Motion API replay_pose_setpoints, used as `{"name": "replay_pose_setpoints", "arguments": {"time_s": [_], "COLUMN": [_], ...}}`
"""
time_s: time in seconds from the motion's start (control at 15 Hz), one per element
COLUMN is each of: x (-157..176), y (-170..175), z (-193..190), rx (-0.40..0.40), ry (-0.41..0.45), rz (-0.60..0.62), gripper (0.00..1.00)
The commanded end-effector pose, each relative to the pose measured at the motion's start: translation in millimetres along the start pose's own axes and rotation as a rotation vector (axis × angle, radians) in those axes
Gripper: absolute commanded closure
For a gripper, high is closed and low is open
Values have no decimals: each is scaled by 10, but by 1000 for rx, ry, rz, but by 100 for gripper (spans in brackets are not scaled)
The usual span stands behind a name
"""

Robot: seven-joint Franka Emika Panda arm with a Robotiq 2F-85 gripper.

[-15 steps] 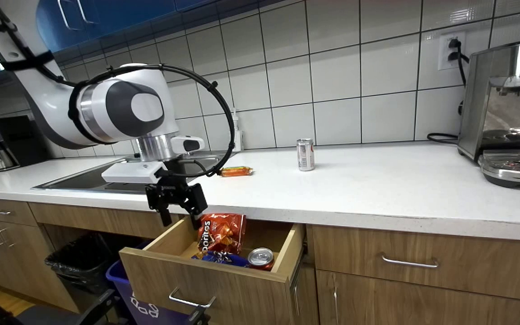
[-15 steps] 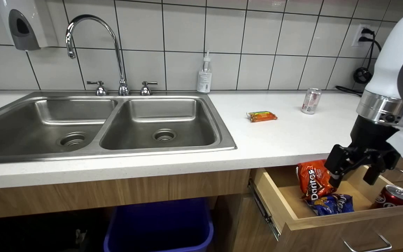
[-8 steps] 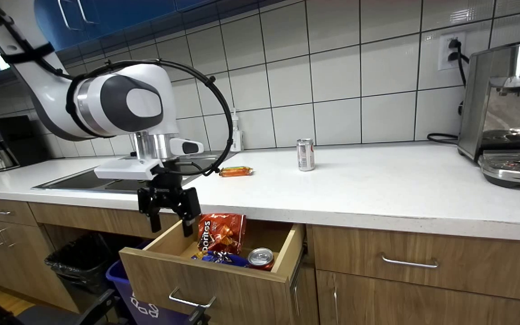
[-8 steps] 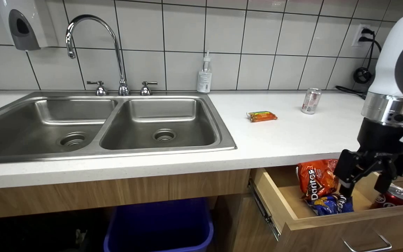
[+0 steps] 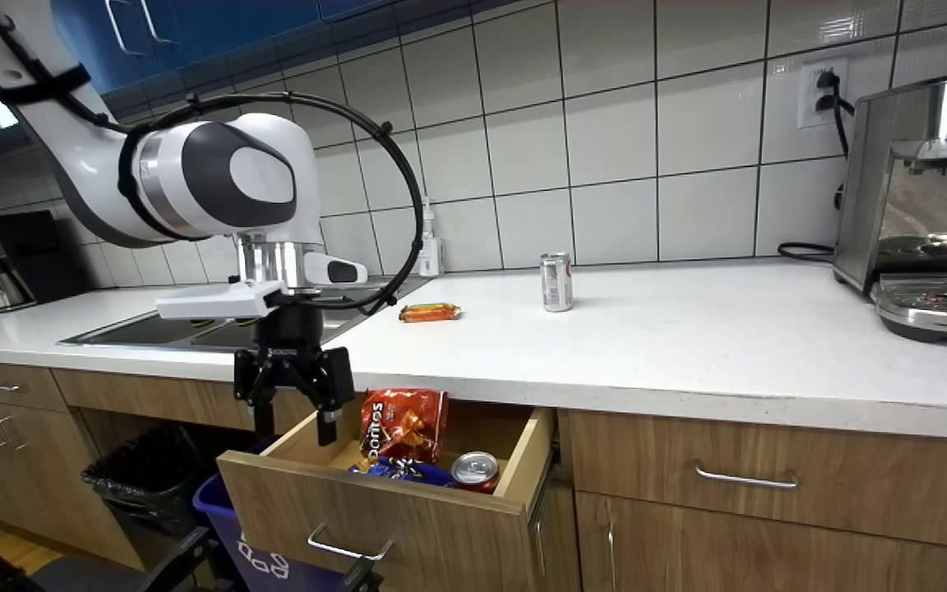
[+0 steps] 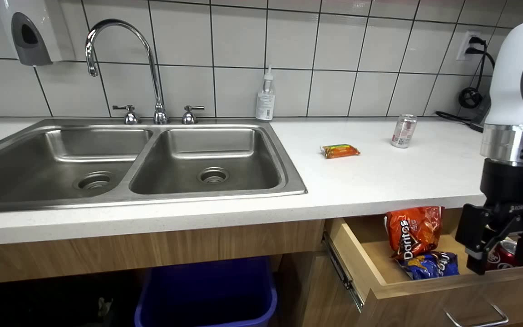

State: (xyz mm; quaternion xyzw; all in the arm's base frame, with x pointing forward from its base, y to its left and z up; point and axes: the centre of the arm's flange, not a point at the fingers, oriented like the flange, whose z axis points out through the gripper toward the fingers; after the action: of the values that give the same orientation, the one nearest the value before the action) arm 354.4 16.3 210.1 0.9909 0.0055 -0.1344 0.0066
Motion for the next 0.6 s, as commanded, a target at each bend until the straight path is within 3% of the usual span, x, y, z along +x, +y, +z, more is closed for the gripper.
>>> {"name": "replay_pose_setpoints", "arguments": {"time_s": [0.0, 0.53], "x": [-457, -416], "y": [122, 210], "z": [93, 321], "rx": [-22, -42], "ry": [-39, -83], "rz": [-21, -32], "gripper": [0, 0]}}
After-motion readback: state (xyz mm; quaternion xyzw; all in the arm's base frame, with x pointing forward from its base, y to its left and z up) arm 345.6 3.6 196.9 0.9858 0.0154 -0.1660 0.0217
